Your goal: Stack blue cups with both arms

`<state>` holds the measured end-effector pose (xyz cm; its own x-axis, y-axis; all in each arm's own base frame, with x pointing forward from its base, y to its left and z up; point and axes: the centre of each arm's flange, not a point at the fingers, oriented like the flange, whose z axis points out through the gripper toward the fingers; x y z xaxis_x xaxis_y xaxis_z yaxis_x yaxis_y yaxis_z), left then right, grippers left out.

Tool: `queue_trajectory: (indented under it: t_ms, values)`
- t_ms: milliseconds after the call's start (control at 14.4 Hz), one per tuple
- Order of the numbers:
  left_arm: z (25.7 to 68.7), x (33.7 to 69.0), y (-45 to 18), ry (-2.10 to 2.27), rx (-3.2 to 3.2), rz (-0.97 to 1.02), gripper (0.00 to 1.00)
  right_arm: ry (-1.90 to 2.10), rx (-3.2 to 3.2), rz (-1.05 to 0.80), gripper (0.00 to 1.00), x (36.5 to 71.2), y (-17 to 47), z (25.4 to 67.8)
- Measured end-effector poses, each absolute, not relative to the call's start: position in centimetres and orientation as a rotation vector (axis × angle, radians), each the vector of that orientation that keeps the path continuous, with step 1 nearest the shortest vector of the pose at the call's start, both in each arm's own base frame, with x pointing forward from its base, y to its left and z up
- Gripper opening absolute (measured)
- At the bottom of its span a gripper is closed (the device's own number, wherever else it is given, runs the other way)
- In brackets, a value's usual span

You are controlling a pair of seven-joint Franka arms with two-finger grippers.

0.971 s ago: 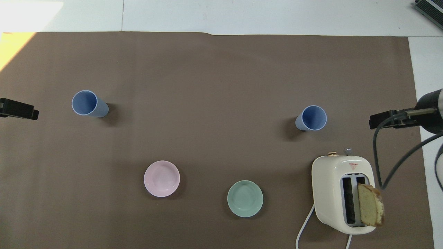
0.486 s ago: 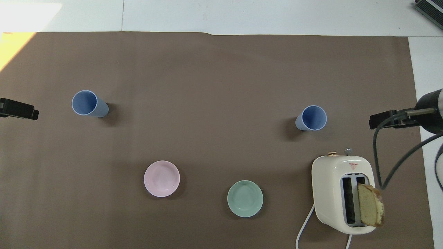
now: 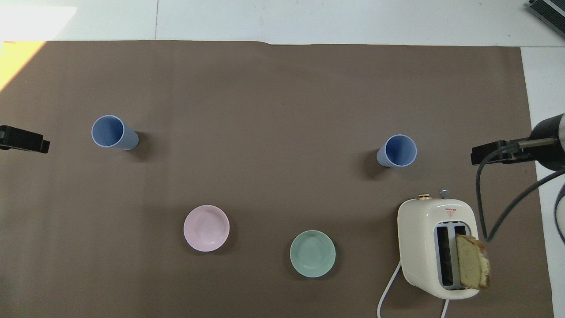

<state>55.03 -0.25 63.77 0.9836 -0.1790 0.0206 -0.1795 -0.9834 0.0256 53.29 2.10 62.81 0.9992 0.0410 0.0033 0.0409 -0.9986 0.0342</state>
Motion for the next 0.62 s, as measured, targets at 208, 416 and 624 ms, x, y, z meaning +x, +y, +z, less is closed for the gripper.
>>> queue_trajectory:
  t_ms: [208, 416, 624]
  values:
    - [63.77, 55.03, -0.34, -0.283, 3.101, 0.028, 1.00, 0.064, 3.107, 0.006, 1.00, 53.29, 2.10, 62.81]
    - [63.77, 55.03, -0.04, -0.274, 3.102, 0.028, 1.00, 0.064, 3.107, 0.006, 1.00, 53.29, 2.10, 62.81]
    - [63.76, 55.03, 0.40, -0.262, 3.103, 0.028, 1.00, 0.064, 3.107, 0.006, 1.00, 53.29, 2.10, 62.79]
